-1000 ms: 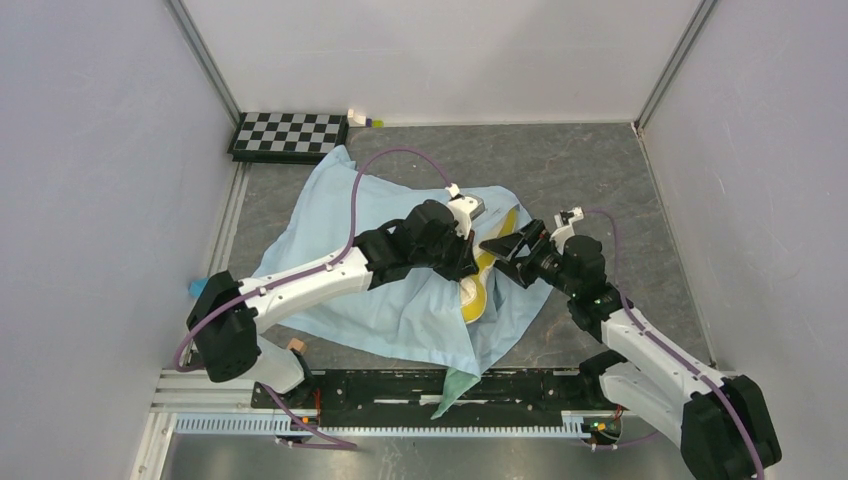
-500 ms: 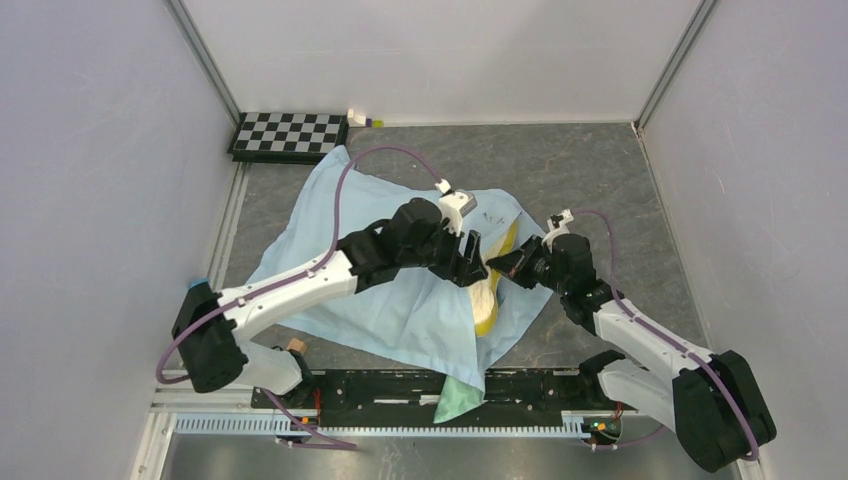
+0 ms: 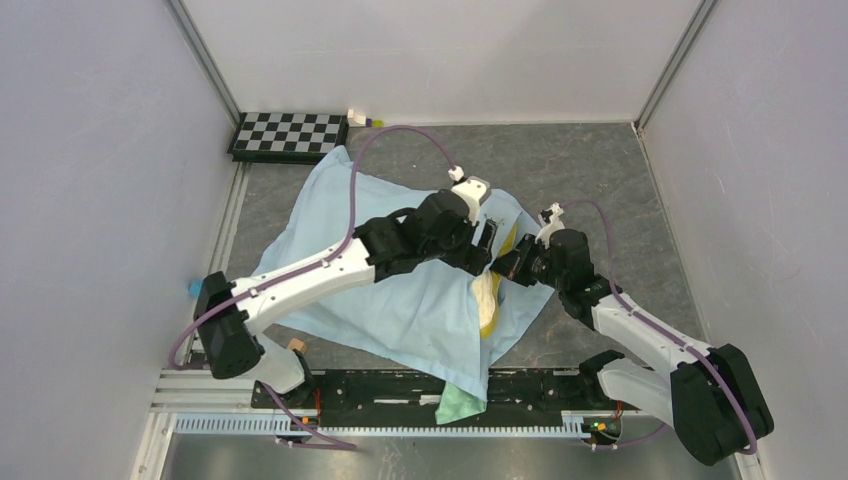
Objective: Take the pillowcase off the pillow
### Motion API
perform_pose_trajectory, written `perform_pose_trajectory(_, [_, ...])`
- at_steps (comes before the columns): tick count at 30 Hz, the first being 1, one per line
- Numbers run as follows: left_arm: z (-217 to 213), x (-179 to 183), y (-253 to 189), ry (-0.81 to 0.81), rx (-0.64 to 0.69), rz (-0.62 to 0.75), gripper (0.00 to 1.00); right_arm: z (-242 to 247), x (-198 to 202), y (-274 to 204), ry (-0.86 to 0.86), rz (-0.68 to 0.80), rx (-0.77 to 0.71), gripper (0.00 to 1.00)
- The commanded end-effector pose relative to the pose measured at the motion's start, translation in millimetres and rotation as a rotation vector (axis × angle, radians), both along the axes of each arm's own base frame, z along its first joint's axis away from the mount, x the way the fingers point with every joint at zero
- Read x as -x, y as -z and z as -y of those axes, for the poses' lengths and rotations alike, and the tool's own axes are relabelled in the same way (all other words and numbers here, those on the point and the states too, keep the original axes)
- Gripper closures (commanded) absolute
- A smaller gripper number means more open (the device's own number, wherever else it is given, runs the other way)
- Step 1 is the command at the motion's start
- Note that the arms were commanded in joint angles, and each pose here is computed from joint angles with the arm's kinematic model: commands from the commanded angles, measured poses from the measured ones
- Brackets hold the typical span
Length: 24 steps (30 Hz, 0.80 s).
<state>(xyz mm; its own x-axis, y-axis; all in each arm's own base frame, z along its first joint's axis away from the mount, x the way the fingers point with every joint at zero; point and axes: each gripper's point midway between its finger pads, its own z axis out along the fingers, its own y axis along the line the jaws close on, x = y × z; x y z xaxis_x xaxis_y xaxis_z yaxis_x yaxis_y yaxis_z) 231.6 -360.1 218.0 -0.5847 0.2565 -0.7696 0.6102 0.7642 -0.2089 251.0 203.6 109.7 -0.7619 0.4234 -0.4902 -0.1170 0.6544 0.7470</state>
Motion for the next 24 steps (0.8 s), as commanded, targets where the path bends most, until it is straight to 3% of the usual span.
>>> perform_pose_trajectory(1, [3,-11,14,0.000,-0.092,0.015,0.17,-6,-4,-18,-0.041,0.086,-0.025,1.00])
perform_pose_trajectory(4, [8,-15,30,-0.003,-0.093,-0.035,0.27,-6,-4,-20,-0.042,0.093,-0.020,1.00])
perform_pose_trajectory(6, [5,-23,45,-0.027,-0.091,-0.085,0.41,-5,-4,-21,-0.045,0.098,-0.012,1.00])
perform_pose_trajectory(11, [-14,-47,66,-0.088,-0.077,-0.144,0.93,1,-5,-23,-0.029,0.109,0.034,1.00])
perform_pose_trajectory(12, [-20,-53,67,-0.113,-0.078,-0.141,0.97,3,-5,-23,-0.026,0.113,0.042,1.00])
perform_pose_trajectory(18, [-77,-114,73,-0.340,-0.072,-0.111,0.98,10,-3,-21,-0.024,0.120,0.092,1.00])
perform_pose_trajectory(24, [-140,-139,110,-0.526,-0.268,-0.100,0.98,26,-9,-28,-0.003,0.126,0.156,1.00])
